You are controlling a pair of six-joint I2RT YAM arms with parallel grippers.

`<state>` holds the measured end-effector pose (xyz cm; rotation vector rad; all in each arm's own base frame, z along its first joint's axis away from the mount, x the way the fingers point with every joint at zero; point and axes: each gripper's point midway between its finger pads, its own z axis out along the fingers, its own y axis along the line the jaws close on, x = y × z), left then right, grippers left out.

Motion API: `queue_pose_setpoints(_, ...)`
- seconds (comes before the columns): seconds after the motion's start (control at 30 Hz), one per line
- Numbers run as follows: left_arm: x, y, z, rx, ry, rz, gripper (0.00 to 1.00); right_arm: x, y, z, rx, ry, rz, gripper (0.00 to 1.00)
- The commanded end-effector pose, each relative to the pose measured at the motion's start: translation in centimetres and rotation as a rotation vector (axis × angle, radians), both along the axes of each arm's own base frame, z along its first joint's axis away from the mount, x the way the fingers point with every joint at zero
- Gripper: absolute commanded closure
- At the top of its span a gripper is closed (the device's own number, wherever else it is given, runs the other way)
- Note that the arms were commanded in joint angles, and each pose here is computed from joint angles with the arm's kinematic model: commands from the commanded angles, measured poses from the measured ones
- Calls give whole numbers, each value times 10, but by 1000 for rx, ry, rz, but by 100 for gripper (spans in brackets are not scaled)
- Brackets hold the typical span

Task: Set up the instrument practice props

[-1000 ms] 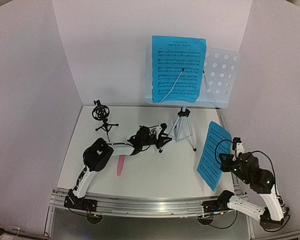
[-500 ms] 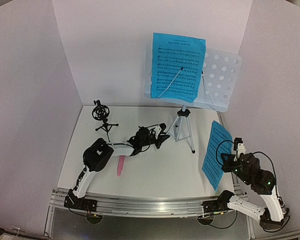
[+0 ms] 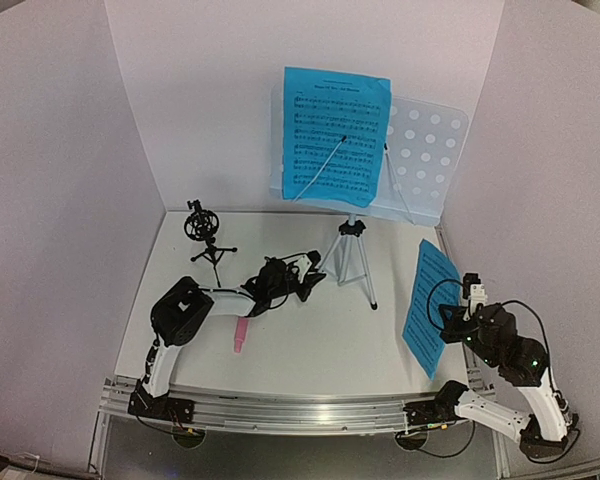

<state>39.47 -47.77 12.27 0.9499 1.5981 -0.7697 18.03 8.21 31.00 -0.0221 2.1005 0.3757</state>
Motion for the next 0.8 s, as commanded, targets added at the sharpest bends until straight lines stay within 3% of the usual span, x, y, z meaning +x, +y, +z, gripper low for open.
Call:
queue_pose_setpoints(0.0,8,30,43,-51,24,71,100,9,13,9,-19,-17,39,100)
queue_pose_setpoints(0.57,-17,99,22,28,60,180,100,33,36,44,-96,-85,99,100)
queue_pose_setpoints(0.77,-22,101,12,42,74,160,100,49,18,74,-177,-151,-22,100)
